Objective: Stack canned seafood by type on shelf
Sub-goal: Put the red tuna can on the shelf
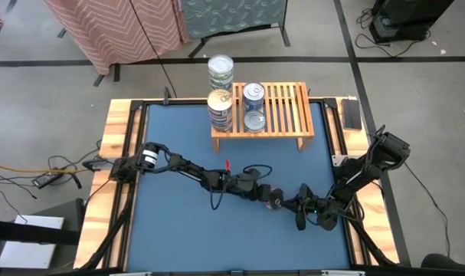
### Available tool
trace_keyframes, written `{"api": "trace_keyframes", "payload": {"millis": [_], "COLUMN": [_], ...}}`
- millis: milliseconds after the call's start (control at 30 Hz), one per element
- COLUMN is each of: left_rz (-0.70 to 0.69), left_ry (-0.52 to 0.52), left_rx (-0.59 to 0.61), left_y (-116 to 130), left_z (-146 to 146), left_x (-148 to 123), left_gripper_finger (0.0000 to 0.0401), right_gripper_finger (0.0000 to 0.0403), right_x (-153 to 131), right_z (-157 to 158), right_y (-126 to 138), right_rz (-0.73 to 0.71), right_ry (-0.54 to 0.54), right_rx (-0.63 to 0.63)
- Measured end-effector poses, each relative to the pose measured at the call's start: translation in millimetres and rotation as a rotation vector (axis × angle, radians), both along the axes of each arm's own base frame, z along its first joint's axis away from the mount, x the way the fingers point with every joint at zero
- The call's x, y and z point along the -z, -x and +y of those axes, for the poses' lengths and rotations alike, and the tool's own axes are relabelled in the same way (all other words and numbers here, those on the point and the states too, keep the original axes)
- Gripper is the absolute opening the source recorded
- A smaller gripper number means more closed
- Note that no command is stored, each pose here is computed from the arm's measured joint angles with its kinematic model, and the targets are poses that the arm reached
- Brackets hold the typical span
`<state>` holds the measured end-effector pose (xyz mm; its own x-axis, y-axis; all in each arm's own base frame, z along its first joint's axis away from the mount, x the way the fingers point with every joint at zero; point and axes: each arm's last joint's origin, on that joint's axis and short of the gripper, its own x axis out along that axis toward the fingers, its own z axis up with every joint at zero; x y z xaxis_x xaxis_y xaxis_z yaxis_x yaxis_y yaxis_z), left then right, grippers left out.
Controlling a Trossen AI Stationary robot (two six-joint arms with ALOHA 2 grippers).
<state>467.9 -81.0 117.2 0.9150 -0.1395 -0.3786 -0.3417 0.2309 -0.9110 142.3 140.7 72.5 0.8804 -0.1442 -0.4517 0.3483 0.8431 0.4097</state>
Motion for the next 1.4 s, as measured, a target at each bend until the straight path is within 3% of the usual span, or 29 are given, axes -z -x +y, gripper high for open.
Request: {"api": "trace_keyframes", "payload": {"millis": [233, 400, 500, 767, 867, 1067, 1400], "left_rz": [-0.006, -0.069, -0.123, -0.290, -0.404, -0.497, -0.549], "left_ry": [0.072, 0.025, -0.003, -0.075, -0.083, -0.093, 0.014], "left_rx": [-0.004, -0.069, -0.117, -0.399, -0.569, -0.869, -0.957], "left_y": [-2.1, -3.1, -4.3, -5.5, -4.4, 0.9, -12.6], "left_z": [10.3, 18.9, 30.3, 53.4, 57.0, 60.8, 39.9], "left_x": [-1.5, -15.5, -29.4, -57.8, -69.2, -81.6, -115.5], "left_gripper_finger": [0.0146, 0.0146, 0.0146, 0.0146, 0.0146, 0.0146, 0.0146], "right_gripper_finger": [0.0000, 0.0000, 0.0000, 0.0000, 0.0000, 0.0000, 0.0000], "right_x": [-4.7, -21.0, -35.2, -78.6, -98.2, -133.3, -155.6], "right_z": [2.3, 6.9, 6.6, 4.4, 1.8, -9.9, -23.8], "right_y": [1.7, 7.7, 12.8, 27.2, 28.3, 23.8, 26.0], "right_rz": [-0.022, -0.067, -0.139, -0.261, -0.305, -0.360, -0.369], "right_ry": [-0.034, -0.053, -0.040, 0.016, 0.076, 0.246, 0.342], "right_rx": [-0.004, -0.048, -0.010, -0.066, -0.067, 0.055, 0.145]}}
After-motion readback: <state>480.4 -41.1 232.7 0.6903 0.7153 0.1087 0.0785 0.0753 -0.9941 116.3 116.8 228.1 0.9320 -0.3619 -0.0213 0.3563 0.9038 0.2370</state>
